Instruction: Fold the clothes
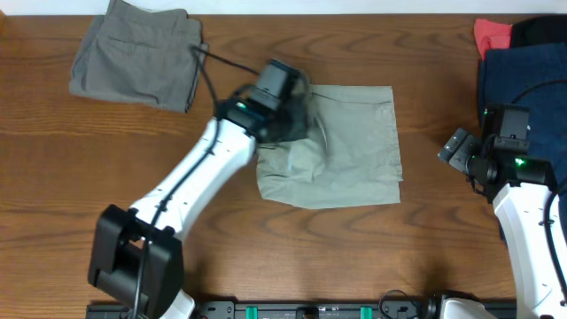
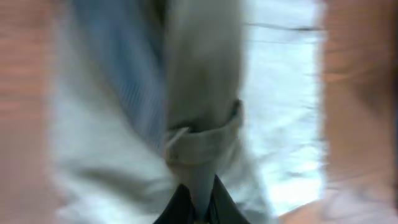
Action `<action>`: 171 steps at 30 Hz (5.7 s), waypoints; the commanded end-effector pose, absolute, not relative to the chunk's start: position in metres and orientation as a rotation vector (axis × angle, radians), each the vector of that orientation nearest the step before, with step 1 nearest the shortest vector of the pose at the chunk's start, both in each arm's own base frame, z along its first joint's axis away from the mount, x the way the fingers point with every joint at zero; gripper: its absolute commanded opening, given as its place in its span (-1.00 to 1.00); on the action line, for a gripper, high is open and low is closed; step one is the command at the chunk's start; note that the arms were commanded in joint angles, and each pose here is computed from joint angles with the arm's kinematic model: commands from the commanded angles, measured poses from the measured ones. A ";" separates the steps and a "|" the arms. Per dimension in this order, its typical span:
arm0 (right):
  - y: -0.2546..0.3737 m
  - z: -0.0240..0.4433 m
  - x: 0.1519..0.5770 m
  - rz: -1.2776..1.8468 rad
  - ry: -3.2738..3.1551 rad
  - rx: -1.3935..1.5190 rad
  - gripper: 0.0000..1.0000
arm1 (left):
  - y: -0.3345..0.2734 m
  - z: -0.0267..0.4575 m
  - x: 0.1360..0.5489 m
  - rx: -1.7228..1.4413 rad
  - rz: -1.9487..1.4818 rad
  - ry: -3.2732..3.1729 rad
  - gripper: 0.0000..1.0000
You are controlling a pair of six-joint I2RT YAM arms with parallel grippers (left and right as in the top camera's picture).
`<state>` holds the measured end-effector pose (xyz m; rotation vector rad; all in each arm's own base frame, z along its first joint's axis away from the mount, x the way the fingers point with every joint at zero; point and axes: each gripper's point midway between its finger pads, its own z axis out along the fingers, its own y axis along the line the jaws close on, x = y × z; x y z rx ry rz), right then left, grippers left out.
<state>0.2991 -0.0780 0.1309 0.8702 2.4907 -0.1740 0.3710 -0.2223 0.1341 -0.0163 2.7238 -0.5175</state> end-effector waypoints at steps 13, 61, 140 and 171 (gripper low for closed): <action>-0.078 0.132 0.300 -0.196 2.490 0.847 0.99 | -0.038 0.200 0.377 -0.306 -0.131 2.602 -0.89; -0.078 0.132 0.300 -0.196 2.491 0.847 0.98 | -0.147 0.190 0.415 -0.028 -0.387 2.722 -0.88; -0.078 0.132 0.300 -0.196 2.490 0.847 0.98 | -0.291 0.088 0.357 0.205 -0.481 2.967 -0.35; -0.078 0.132 0.300 -0.196 2.490 0.847 0.98 | -0.367 0.111 0.326 0.516 -0.600 2.801 -0.34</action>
